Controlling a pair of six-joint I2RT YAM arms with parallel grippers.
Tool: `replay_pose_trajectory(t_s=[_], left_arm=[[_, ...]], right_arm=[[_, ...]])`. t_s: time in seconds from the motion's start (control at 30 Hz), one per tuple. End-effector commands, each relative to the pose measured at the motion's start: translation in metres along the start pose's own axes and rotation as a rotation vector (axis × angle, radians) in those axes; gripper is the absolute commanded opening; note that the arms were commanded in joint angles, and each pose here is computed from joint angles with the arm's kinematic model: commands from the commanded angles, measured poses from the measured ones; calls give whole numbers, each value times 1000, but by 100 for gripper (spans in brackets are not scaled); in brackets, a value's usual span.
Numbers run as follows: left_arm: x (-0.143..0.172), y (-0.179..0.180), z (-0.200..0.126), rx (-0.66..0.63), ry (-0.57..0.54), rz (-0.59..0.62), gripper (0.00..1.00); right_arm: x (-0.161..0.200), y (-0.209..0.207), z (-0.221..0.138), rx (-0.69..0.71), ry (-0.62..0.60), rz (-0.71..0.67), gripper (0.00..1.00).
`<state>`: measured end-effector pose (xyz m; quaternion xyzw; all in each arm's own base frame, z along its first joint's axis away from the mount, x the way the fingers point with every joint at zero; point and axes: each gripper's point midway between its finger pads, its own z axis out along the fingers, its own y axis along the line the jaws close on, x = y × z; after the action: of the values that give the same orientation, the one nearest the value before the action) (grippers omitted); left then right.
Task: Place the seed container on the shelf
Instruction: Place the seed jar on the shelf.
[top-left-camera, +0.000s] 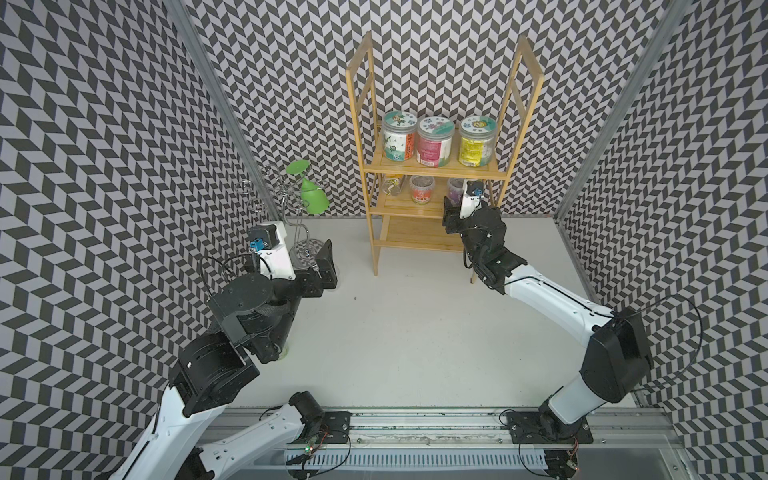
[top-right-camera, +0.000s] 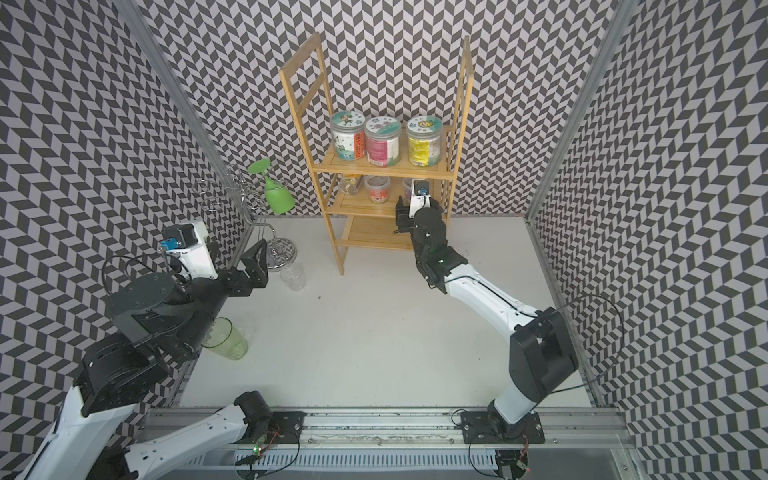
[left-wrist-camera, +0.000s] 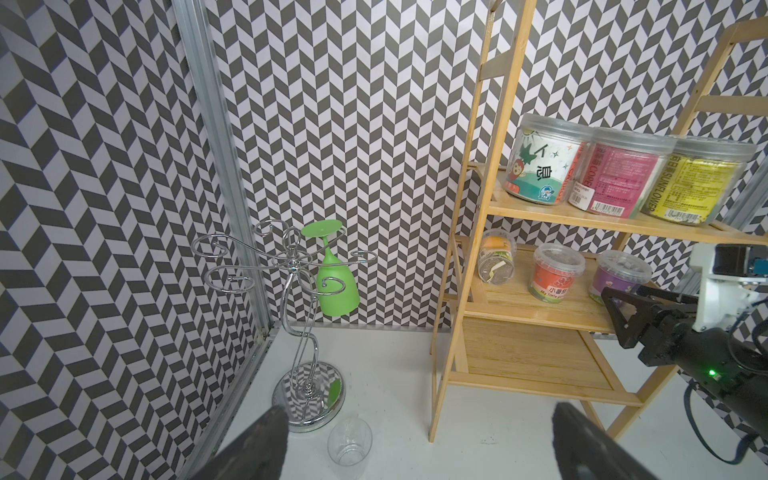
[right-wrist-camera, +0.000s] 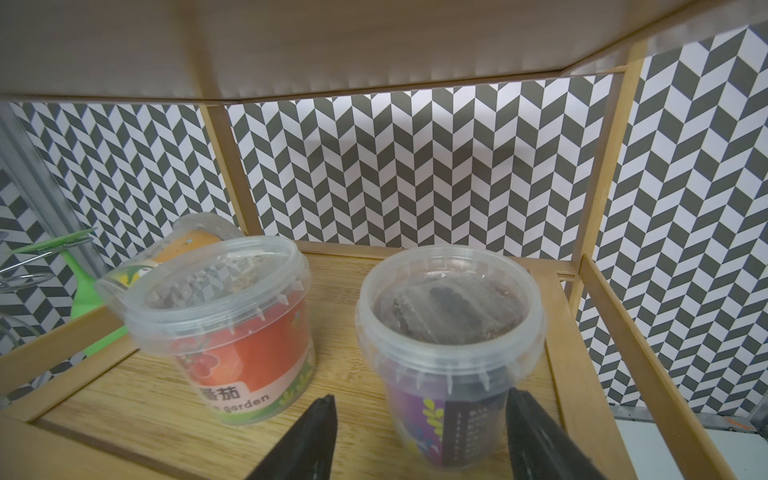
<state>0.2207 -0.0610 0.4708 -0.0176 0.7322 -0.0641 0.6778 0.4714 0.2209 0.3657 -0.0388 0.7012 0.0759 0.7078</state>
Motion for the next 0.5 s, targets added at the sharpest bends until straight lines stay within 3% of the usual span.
replay_pose_trajectory(t_s=[0.0, 0.47], left_arm=[[-3, 3, -2, -4, -12, -16, 100], [-7, 2, -3, -3, -18, -22, 100]], right_arm=[[1, 12, 3, -46, -8, -8, 68], [-26, 4, -21, -27, -47, -28, 79]])
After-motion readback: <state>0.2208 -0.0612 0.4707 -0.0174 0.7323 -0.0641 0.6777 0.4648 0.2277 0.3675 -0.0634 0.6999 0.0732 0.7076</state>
